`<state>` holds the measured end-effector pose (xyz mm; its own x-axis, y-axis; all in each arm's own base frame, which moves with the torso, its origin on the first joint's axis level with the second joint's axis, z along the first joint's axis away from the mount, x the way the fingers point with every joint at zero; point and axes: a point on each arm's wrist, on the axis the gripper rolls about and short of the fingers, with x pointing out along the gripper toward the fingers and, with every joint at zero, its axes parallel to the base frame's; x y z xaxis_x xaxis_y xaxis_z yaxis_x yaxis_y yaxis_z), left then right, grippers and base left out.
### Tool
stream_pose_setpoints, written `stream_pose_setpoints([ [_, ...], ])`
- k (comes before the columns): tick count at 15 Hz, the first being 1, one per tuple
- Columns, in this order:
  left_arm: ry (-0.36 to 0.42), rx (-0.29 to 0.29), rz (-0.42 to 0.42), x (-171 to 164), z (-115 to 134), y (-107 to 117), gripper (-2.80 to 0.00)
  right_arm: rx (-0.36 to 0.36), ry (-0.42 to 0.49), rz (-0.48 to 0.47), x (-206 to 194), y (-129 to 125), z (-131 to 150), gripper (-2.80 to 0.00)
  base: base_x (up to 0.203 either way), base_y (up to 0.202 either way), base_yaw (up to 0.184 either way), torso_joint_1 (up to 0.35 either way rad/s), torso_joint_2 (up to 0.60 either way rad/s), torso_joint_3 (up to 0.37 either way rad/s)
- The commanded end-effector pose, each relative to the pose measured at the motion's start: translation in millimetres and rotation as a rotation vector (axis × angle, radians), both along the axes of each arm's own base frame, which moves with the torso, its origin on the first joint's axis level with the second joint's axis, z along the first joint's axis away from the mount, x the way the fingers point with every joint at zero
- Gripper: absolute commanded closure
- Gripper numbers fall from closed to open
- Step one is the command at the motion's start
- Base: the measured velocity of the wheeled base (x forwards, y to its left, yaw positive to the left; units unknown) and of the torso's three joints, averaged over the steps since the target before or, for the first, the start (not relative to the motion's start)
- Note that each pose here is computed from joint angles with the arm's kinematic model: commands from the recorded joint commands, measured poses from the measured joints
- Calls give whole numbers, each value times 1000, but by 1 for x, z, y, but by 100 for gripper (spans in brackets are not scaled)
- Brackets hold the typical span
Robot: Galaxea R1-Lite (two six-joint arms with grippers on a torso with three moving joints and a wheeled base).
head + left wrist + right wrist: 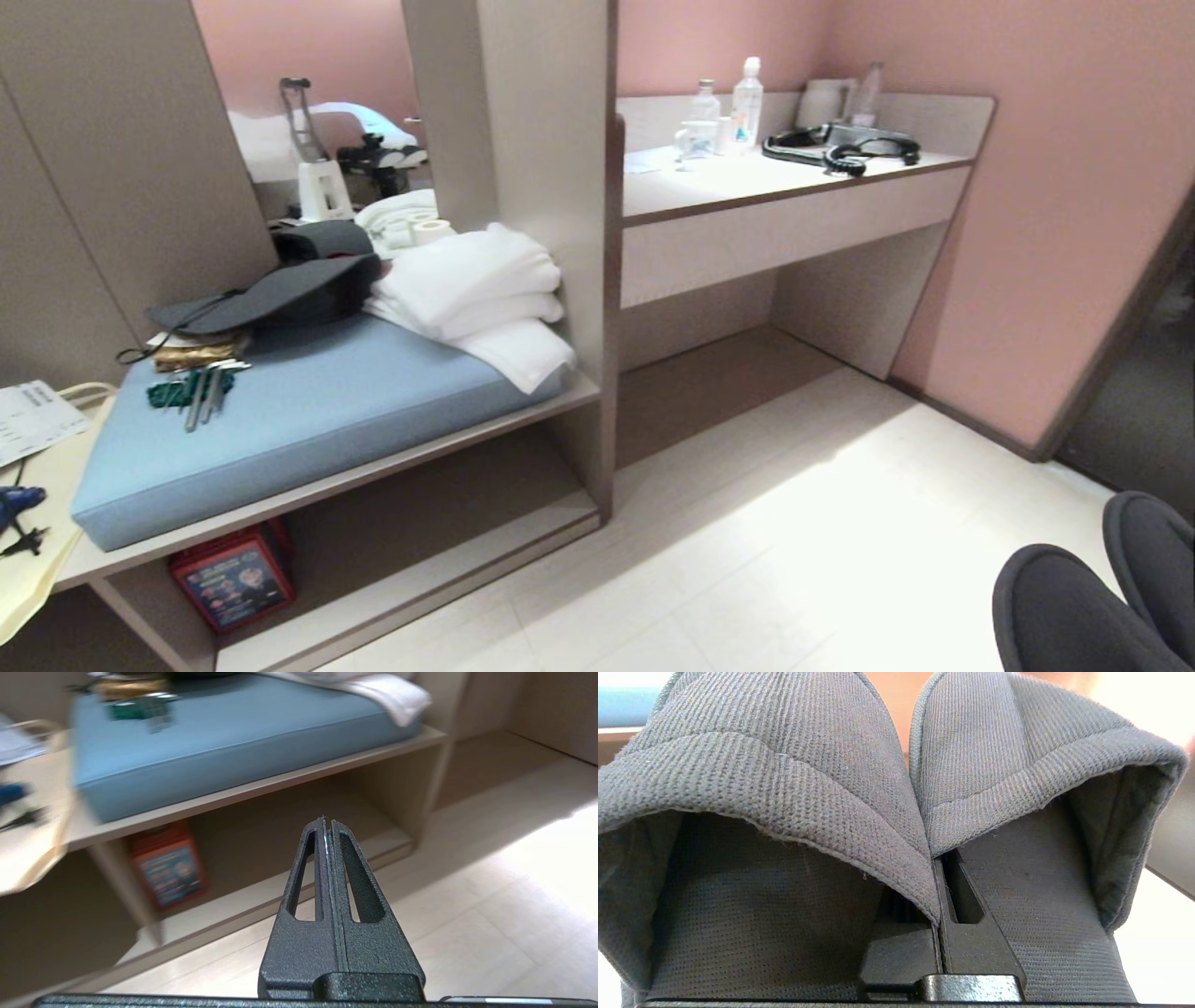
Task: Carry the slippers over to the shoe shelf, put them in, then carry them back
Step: Place the slippers on the floor
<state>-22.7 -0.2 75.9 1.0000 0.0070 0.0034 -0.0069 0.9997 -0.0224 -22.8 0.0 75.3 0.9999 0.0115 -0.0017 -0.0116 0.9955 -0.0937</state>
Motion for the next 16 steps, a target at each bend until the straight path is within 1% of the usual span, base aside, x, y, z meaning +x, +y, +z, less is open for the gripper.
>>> stream_pose_setpoints([
  [1, 0, -1, 1, 0, 0, 0, 0, -1, 3, 1, 0, 0, 0, 0, 0, 12, -177, 7, 2, 7],
  [4, 0, -1, 1, 0, 0, 0, 0, -1, 3, 1, 0, 0, 0, 0, 1, 8, -165, 3, 5, 4],
  [6, 0, 0, 1, 0, 0, 0, 0, -1, 2, 1, 0, 0, 0, 0, 1, 7, -86, 2, 6, 3],
  [16, 0, 1, 1, 0, 0, 0, 0, -1, 2, 1, 0, 0, 0, 0, 0, 0, 0, 0, 0, 0],
])
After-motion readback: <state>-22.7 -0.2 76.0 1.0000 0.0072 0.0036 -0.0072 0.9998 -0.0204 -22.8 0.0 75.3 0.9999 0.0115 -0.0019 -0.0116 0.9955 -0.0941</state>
